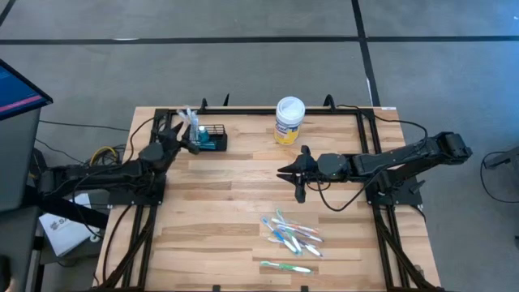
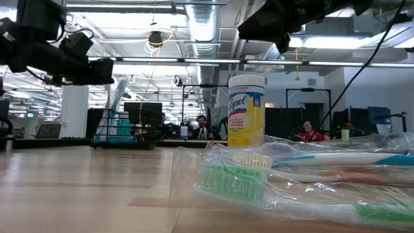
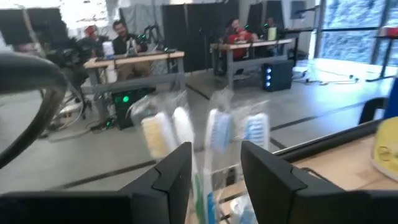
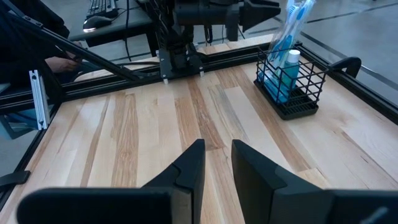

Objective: Pick & Place toothbrushing station
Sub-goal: Put the top purple toothbrush into the mesh organizer

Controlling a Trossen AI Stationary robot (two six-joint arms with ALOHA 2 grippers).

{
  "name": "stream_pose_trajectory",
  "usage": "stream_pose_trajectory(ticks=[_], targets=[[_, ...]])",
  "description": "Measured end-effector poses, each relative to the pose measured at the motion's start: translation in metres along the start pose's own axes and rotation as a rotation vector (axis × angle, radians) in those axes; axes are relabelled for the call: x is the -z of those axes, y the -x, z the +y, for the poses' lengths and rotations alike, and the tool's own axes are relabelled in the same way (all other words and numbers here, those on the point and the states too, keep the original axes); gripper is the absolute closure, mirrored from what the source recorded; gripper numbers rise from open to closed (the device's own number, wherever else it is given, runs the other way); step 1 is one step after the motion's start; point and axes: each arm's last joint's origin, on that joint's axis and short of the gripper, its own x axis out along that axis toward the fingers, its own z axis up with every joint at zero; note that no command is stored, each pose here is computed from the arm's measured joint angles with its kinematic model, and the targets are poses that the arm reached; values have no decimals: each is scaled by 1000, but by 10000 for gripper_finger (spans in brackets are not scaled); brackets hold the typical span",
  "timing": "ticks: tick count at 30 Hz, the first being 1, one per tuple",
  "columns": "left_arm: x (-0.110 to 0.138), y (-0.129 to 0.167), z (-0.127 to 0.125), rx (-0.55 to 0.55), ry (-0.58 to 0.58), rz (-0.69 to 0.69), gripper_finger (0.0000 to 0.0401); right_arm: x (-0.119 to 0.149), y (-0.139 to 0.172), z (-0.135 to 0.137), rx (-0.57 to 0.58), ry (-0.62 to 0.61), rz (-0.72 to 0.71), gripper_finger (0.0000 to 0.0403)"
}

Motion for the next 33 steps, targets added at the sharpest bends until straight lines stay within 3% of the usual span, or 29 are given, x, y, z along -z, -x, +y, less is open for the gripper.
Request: stream_pose_trajectory(ticks=[8,18,26,33], targets=[[-8,15,-7,136,19,-53,270,0,0,0,0,0,0,331],[-6,38,-29,505,102,-24,271,1,1,2,-6,-12,9,331],[-4,50,-43,789,153,7,271,18,6,14,-36,-23,148,331],[2,54,-52,868,162,52,270,33,16,33,-90,-38,263,331]])
